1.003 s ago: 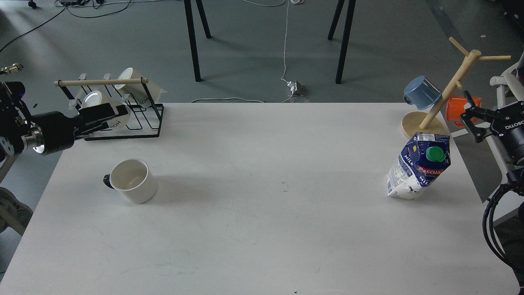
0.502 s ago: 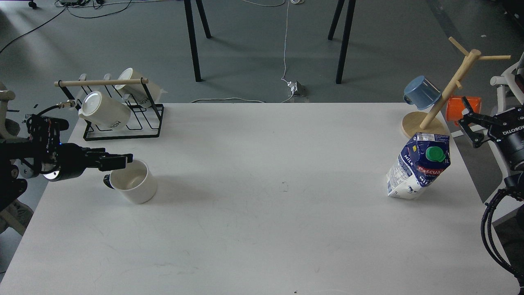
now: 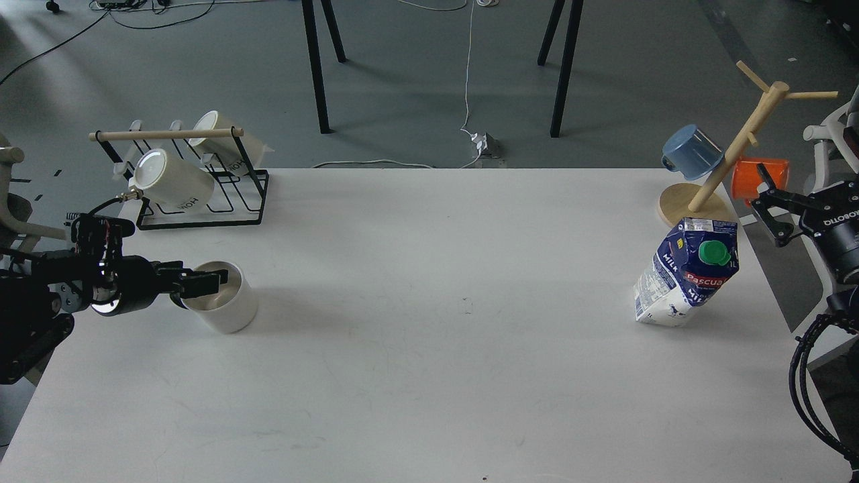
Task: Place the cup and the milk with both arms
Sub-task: 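Reach the left gripper to the white mug and grasp its rim, then lift the white mug with the left gripper and carry it toward table center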
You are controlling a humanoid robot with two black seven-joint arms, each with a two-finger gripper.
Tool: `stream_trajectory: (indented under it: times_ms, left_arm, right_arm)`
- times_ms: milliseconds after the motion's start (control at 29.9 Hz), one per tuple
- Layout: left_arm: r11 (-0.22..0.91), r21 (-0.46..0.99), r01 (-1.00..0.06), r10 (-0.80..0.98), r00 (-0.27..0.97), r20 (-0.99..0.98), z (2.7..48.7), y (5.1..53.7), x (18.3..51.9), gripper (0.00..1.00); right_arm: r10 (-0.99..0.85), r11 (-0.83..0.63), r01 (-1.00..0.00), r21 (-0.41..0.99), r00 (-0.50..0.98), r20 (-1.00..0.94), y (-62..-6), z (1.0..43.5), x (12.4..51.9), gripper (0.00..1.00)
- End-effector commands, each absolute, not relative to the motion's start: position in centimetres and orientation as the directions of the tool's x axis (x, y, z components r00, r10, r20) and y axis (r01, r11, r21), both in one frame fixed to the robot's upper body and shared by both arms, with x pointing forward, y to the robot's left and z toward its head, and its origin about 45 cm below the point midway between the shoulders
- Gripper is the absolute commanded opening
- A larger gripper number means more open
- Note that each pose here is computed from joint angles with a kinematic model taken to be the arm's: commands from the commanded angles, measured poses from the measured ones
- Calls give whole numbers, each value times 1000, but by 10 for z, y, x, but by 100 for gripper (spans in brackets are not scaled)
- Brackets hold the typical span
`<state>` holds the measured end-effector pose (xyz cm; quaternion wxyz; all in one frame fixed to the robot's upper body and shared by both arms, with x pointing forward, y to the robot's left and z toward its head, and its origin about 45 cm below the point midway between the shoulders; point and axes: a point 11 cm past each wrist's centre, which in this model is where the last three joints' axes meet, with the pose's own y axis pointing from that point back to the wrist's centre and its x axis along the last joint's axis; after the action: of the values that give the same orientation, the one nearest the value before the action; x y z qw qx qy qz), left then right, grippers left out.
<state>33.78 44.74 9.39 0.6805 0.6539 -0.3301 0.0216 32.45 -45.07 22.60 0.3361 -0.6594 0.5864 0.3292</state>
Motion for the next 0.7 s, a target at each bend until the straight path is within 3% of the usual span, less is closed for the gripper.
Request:
stream_trajectory:
  times_ms: [0, 167, 201, 301, 334, 568, 669]
  left_arm:
    - [143, 879, -455, -398, 786, 472, 90, 449, 334, 76]
    - [144, 878, -456, -398, 786, 473, 90, 449, 334, 56]
    - [144, 877, -458, -397, 785, 475, 90, 449, 334, 48]
    - [156, 866, -475, -406, 769, 494, 91, 446, 336, 9]
    - [162, 859, -485, -411, 758, 506, 91, 446, 337, 4]
    - [188, 845, -501, -440, 726, 529, 93, 440, 339, 0]
    - [250, 820, -514, -442, 693, 569, 103, 419, 347, 0]
  right_arm:
    - [-554, -79, -996, -49, 85, -829, -453, 223, 321, 98]
    - [-552, -78, -996, -43, 79, -830, -453, 221, 319, 98]
    - [-554, -77, -996, -41, 77, -829, -454, 221, 319, 98]
    - [-553, -77, -996, -38, 74, -830, -454, 219, 318, 98]
    - [-552, -76, -996, -37, 73, -830, -454, 219, 318, 98]
    - [-551, -75, -997, -29, 66, -832, -454, 216, 315, 98]
    - [-553, -76, -997, -29, 66, -830, -454, 216, 315, 98]
